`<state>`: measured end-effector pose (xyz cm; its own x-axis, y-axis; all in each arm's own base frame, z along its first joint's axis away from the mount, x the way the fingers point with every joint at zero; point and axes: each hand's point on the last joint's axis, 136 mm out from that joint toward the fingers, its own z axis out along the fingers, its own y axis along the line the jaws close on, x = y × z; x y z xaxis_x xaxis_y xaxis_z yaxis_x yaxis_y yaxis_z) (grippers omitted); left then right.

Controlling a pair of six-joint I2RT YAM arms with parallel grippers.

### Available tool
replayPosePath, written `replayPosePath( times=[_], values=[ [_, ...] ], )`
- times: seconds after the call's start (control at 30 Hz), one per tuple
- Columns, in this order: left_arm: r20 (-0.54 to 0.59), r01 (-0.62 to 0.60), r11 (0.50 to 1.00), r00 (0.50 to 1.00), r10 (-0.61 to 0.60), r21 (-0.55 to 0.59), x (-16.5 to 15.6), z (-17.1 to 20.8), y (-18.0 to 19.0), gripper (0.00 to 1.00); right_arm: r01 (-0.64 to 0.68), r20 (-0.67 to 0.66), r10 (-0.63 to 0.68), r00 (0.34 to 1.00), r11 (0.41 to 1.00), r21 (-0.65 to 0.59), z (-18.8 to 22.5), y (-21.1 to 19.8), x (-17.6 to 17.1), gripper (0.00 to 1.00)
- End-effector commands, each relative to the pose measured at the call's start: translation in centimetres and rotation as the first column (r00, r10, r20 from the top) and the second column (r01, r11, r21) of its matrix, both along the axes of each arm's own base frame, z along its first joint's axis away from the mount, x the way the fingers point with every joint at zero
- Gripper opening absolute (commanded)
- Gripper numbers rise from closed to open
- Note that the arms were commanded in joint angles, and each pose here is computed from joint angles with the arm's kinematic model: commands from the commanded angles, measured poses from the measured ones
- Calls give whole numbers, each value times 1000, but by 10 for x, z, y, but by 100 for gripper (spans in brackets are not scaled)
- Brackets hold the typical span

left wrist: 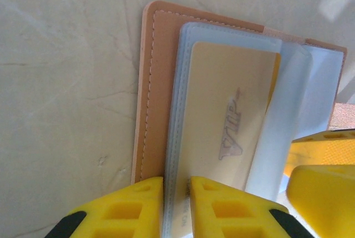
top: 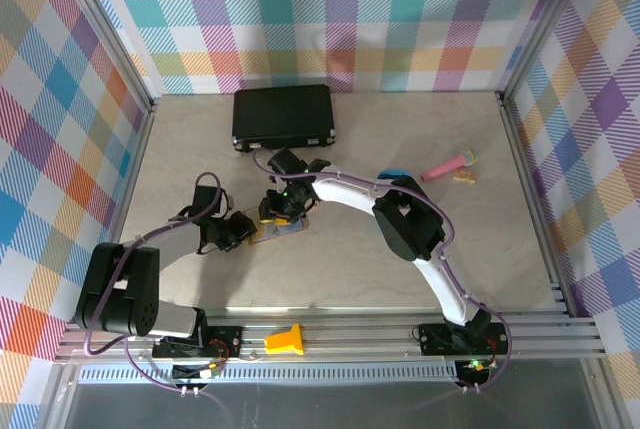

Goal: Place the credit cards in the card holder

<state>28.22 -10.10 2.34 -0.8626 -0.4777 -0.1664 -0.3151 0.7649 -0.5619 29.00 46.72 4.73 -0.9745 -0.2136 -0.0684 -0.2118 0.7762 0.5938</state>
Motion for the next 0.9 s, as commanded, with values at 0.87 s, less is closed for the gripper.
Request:
replayPosePath(
  times=[0.87],
  values=[
    [34, 98, 995, 995, -97, -21, -7, 37, -12, 30, 28, 18, -28, 999, 999, -22, 1, -4, 9, 39]
  ],
)
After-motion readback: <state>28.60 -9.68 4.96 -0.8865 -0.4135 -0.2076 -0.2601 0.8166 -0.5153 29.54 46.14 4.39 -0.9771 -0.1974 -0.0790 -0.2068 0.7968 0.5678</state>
